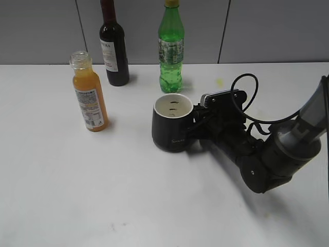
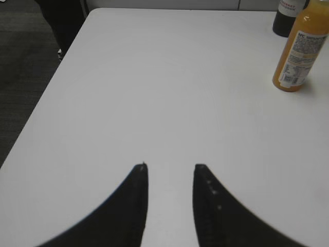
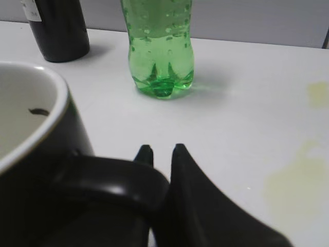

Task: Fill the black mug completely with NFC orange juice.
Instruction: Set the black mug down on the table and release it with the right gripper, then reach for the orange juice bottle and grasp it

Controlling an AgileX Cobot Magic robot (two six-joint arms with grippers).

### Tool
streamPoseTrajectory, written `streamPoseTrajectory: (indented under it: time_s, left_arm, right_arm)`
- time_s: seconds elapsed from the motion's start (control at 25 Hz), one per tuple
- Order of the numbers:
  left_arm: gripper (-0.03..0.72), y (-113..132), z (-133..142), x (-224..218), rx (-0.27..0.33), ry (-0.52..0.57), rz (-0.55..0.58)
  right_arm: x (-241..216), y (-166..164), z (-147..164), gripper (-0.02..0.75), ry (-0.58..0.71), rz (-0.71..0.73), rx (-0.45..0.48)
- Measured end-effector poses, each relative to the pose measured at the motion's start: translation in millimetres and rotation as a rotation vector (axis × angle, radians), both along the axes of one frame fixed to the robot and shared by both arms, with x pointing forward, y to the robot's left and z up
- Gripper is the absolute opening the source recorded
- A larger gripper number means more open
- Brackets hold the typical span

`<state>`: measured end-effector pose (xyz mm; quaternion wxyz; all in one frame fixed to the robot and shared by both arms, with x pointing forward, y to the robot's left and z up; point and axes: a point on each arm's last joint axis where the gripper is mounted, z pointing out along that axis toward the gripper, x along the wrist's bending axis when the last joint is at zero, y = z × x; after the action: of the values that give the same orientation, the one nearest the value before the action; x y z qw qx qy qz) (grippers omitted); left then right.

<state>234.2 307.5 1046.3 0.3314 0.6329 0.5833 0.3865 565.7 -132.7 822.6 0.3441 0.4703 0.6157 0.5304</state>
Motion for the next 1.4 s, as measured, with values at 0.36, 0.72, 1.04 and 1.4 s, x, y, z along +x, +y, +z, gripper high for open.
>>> streamPoseTrajectory:
  time_s: [0.36,0.72,1.04,1.4]
  left_arm:
    - [0.239,0,0,0,0.000,0.000,0.000]
    - [0.239,0,0,0,0.000,0.000,0.000]
    - [0.239,0,0,0,0.000,0.000,0.000]
    - [0.239,0,0,0,0.000,0.000,0.000]
  right_arm:
    - [-7,-3,-1,0.258,0.013,0.006,0.002]
    - [-17,-7,1,0.445,0.023,0.023,-0.007]
    - [-29,-13,8,0.567,0.046,0.030,-0.019]
    - [-54,-27,18,0.572,0.079,0.031,-0.051]
